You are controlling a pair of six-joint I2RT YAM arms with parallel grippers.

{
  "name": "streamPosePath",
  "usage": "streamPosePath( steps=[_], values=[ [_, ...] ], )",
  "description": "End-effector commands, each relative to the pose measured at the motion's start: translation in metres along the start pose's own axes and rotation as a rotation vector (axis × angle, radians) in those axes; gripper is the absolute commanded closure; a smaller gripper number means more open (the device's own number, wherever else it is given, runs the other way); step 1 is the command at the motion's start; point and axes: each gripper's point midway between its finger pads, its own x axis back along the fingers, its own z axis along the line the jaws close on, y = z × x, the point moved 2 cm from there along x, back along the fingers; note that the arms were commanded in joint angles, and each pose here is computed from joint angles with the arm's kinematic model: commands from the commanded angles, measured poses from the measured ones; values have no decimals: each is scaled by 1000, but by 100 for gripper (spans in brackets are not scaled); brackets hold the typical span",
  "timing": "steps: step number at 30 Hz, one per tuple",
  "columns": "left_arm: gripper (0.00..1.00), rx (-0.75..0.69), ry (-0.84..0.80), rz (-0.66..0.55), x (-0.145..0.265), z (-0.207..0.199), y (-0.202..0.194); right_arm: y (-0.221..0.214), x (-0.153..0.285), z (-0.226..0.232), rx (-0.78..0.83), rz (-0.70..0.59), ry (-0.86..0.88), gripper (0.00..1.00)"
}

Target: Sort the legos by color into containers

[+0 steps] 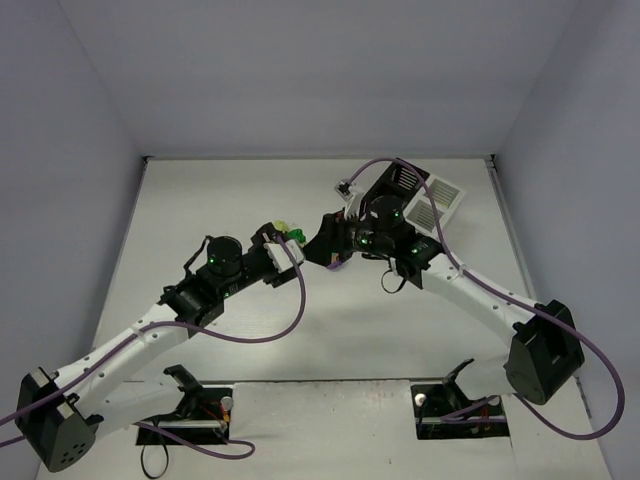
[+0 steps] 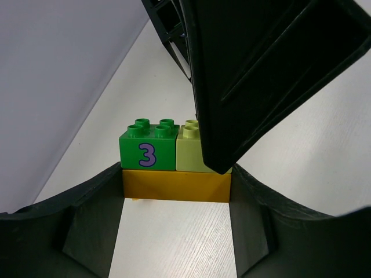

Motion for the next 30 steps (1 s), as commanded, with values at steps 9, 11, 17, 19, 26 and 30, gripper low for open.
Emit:
streamPosePath(
  steps=[9,11,17,19,26,30],
  values=[
    [71,-35,27,-121,-1,10,30,29,-5,26,57,-92,101,59],
    [71,-32,28,-117,-1,10,29,29,-4,25,58,-92,92,73],
    [74,1,20,-69,-8,8,19,34,7,15,77,-109,19,100],
    [77,8,14,-35,-12,8,13,39,17,8,76,-123,-13,100],
    [79,36,-13,4,-21,4,4,61,61,-21,62,-195,-110,100],
    [79,44,-19,18,-24,3,1,65,78,-36,58,-200,-169,100]
  ],
)
